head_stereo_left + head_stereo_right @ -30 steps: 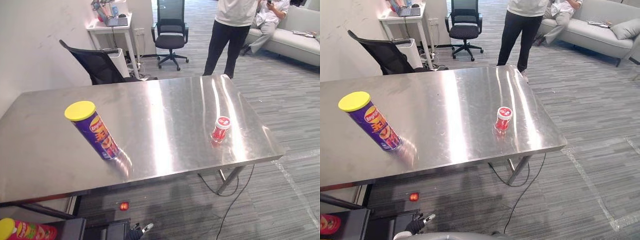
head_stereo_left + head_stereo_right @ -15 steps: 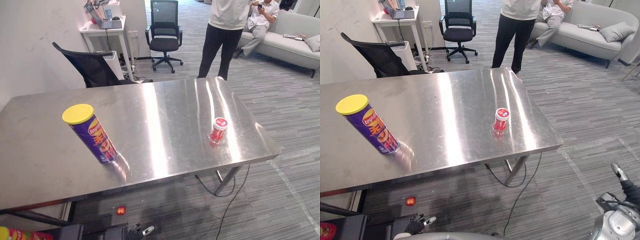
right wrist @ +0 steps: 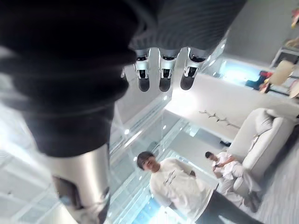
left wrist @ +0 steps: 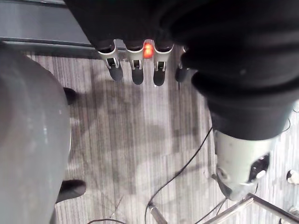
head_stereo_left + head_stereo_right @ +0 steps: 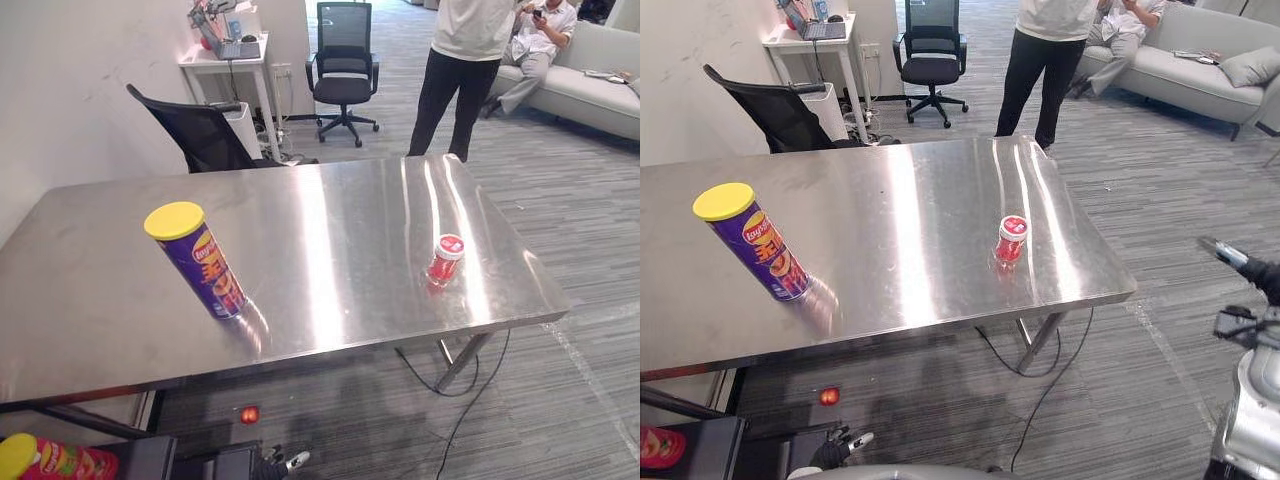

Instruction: Put the gum and the chips on the shelf.

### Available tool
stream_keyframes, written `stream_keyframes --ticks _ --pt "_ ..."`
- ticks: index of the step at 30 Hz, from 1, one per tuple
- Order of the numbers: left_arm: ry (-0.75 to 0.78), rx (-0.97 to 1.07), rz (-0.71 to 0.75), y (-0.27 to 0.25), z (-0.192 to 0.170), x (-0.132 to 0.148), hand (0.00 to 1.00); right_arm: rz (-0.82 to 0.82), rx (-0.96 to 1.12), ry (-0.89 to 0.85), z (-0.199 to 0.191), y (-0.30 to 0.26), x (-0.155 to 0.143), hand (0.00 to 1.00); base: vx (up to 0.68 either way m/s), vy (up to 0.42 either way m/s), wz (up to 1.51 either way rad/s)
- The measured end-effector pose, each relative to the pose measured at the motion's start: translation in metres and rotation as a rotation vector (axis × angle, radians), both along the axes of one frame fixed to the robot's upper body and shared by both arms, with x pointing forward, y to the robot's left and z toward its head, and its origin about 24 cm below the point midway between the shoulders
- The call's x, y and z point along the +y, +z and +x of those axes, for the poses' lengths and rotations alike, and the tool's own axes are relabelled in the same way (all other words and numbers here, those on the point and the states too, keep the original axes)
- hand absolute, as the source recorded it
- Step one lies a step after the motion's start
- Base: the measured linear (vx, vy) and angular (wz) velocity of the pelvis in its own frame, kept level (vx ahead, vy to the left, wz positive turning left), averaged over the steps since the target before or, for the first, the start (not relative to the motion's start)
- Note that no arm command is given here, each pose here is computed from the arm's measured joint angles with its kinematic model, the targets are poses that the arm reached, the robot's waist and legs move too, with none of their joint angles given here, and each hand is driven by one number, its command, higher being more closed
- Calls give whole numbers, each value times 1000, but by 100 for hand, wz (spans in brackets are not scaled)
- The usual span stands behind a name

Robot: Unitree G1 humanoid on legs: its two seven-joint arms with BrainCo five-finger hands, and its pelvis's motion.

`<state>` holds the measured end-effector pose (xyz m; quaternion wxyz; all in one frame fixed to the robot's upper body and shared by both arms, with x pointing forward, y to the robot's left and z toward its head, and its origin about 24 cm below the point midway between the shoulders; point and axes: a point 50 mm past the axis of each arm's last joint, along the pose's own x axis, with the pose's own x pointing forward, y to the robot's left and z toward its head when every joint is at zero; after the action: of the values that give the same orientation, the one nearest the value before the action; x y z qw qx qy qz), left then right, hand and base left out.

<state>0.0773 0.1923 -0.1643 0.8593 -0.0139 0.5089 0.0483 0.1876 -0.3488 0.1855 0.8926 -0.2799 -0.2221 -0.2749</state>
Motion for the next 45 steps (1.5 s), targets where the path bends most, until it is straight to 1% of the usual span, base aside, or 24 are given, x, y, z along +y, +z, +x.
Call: stream_keyframes --ticks 5,9,13,15,19,23,31,45 --pt "-11 -19 -12 1 2 -1 0 -72 64 159 27 7 15 0 0 0 0" --pt "-42 -31 -10 2 3 -1 0 -98 127 291 47 8 25 0 0 0 0" --pt "-68 -46 -7 3 6 0 0 -73 165 424 61 7 33 0 0 0 0" --pt "-75 -54 -13 4 7 1 0 -25 178 477 70 4 34 0 -41 18 2" --pt "-98 -56 -16 4 9 0 0 6 243 494 80 -7 32 0 -36 12 2" --pt "-81 -62 -23 5 9 2 0 48 309 507 85 -21 29 0 -47 1 3" --pt "-102 -74 -26 6 13 1 0 232 333 475 94 -39 11 0 -62 -6 5" --pt "-78 -91 -38 8 15 2 0 221 299 505 104 -25 18 0 -8 -7 7"
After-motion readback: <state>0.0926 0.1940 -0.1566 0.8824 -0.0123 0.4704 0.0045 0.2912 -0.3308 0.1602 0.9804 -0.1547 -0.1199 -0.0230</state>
